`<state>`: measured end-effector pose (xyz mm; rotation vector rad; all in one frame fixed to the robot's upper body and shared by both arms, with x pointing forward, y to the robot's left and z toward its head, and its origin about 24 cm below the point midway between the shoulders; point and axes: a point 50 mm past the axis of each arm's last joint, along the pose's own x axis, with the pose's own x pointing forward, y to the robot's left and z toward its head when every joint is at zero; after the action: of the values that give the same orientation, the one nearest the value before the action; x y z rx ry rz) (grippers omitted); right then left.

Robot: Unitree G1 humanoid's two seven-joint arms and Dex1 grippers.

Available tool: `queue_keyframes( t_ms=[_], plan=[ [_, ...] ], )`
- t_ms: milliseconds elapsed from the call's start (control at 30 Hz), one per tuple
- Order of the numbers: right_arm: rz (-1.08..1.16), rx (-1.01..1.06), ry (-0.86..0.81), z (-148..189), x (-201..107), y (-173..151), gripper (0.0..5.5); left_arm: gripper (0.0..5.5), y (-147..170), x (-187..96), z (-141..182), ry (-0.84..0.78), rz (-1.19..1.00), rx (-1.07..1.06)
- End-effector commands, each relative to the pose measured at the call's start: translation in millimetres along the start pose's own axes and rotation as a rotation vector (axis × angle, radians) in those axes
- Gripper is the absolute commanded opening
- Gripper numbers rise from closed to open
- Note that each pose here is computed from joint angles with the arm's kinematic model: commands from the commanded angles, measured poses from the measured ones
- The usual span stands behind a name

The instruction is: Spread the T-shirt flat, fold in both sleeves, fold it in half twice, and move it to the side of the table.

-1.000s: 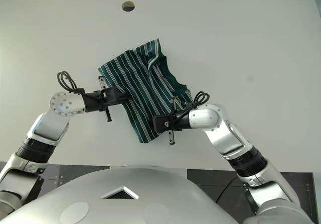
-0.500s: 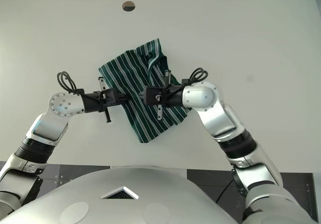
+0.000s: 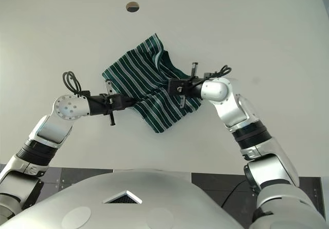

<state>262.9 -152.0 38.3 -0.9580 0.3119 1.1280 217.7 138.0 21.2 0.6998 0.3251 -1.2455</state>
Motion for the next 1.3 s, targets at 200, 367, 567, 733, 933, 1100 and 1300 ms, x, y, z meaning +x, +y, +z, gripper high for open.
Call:
queue_keyframes(
  t_ms=[200,367,567,733,933,1100,1300],
  plan=[
    [-0.035,0.261,0.143,-58,-31,-6,0.1,0.13,-13,-3,-31,0.155,-0.057,-0.04],
    [-0.007,0.258,0.146,-62,-31,1,0.1,0.13,-13,-6,-31,0.146,-0.05,-0.048],
    [0.047,0.193,0.077,-44,-28,13,0.1,0.13,-6,-7,-26,0.115,-0.015,-0.06],
    [0.157,0.103,0.117,-43,-37,30,0.1,0.13,1,-9,-24,0.1,0.01,-0.067],
    [0.407,0.002,0.057,-17,-62,75,0.1,0.13,9,-15,-24,0.111,0.023,-0.059],
    [0.392,0.027,-0.023,1,-66,80,0.1,0.13,10,-16,-26,0.115,0.021,-0.056],
    [0.29,0.048,-0.034,1,-68,68,0.1,0.13,11,-15,-30,0.122,0.022,-0.061]
  ],
)
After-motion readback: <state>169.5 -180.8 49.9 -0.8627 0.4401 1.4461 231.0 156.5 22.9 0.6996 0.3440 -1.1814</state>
